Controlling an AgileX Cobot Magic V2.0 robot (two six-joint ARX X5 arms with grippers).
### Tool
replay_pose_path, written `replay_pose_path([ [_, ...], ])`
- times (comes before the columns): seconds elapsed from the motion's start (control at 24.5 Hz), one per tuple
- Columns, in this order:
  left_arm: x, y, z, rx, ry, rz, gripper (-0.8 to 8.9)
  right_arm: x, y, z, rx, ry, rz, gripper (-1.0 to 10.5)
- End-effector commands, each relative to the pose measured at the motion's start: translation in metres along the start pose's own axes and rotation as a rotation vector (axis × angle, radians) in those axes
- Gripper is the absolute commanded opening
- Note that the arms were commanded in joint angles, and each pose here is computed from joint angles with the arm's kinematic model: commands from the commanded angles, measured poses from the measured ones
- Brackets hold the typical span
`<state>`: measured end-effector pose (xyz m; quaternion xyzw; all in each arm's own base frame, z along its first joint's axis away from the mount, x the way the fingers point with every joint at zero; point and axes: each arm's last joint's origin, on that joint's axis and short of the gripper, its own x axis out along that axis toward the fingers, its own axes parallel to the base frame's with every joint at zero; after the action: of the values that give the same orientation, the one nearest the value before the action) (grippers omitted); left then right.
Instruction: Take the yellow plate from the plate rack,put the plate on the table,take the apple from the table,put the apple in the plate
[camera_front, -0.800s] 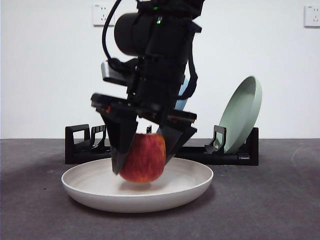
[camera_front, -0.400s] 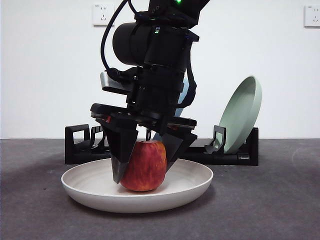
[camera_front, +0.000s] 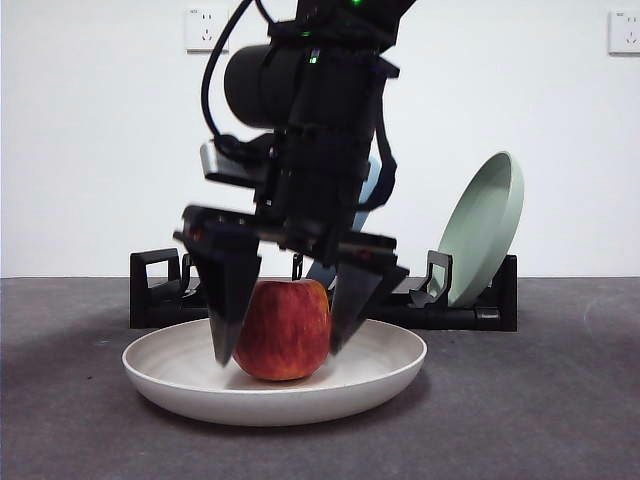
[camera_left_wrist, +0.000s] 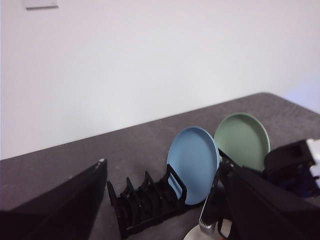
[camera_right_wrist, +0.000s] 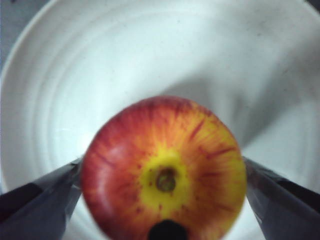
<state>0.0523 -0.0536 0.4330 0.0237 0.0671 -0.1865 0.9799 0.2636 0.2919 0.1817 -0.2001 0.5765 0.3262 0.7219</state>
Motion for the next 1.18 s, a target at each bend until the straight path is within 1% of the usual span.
replay_pose_path([
  [0.04,0.008,-0.006,-0.001,0.026,0.023,0.006,3.76,-0.03,0.003,0.002,-0.008,-0.079,0.006,5.1],
  [0.24,0.028,-0.021,-0.003,0.071,0.081,0.01,3.74,-0.082,0.0,-0.003,-0.003,-0.213,0.001,5.0],
  [0.37,0.043,-0.032,-0.006,0.11,0.126,0.013,3.73,-0.119,-0.004,-0.011,0.011,-0.309,-0.035,5.0],
  [0.53,0.067,-0.05,-0.014,0.204,0.201,0.014,3.6,-0.166,-0.013,-0.026,0.034,-0.439,-0.086,4.9],
  [0.57,0.073,-0.054,-0.016,0.232,0.217,0.01,3.17,-0.176,-0.015,-0.03,0.041,-0.465,-0.099,4.6],
  [0.61,0.079,-0.058,-0.018,0.265,0.237,0.008,2.47,-0.186,-0.018,-0.036,0.049,-0.49,-0.116,4.0],
  [0.69,0.089,-0.065,-0.023,0.318,0.271,-0.006,1.03,-0.204,-0.024,-0.046,0.059,-0.529,-0.145,2.6],
  [0.73,0.095,-0.068,-0.025,0.344,0.289,-0.019,0.3,-0.212,-0.026,-0.051,0.063,-0.545,-0.164,1.7],
  [0.78,0.1,-0.071,-0.028,0.358,0.308,-0.036,-0.22,-0.218,-0.03,-0.056,0.069,-0.556,-0.182,0.9],
  [0.82,0.109,-0.074,-0.031,0.374,0.332,-0.059,-0.09,-0.227,-0.035,-0.064,0.089,-0.566,-0.207,-0.1],
  [0.86,0.116,-0.074,-0.034,0.383,0.357,-0.085,-0.09,-0.234,-0.04,-0.071,0.101,-0.568,-0.222,-0.2],
  [0.94,0.13,-0.068,-0.038,0.375,0.405,-0.128,-0.09,-0.243,-0.05,-0.083,0.137,-0.556,-0.243,-0.2],
  [0.98,0.137,-0.06,-0.039,0.352,0.425,-0.138,-0.09,-0.246,-0.055,-0.088,0.156,-0.55,-0.253,-0.2],
  [1.1,0.149,-0.029,-0.04,0.257,0.461,-0.122,-0.09,-0.248,-0.066,-0.099,0.194,-0.552,-0.279,-0.2],
  [1.18,0.154,-0.006,-0.04,0.186,0.473,-0.112,-0.09,-0.244,-0.07,-0.104,0.192,-0.577,-0.23,-0.2],
])
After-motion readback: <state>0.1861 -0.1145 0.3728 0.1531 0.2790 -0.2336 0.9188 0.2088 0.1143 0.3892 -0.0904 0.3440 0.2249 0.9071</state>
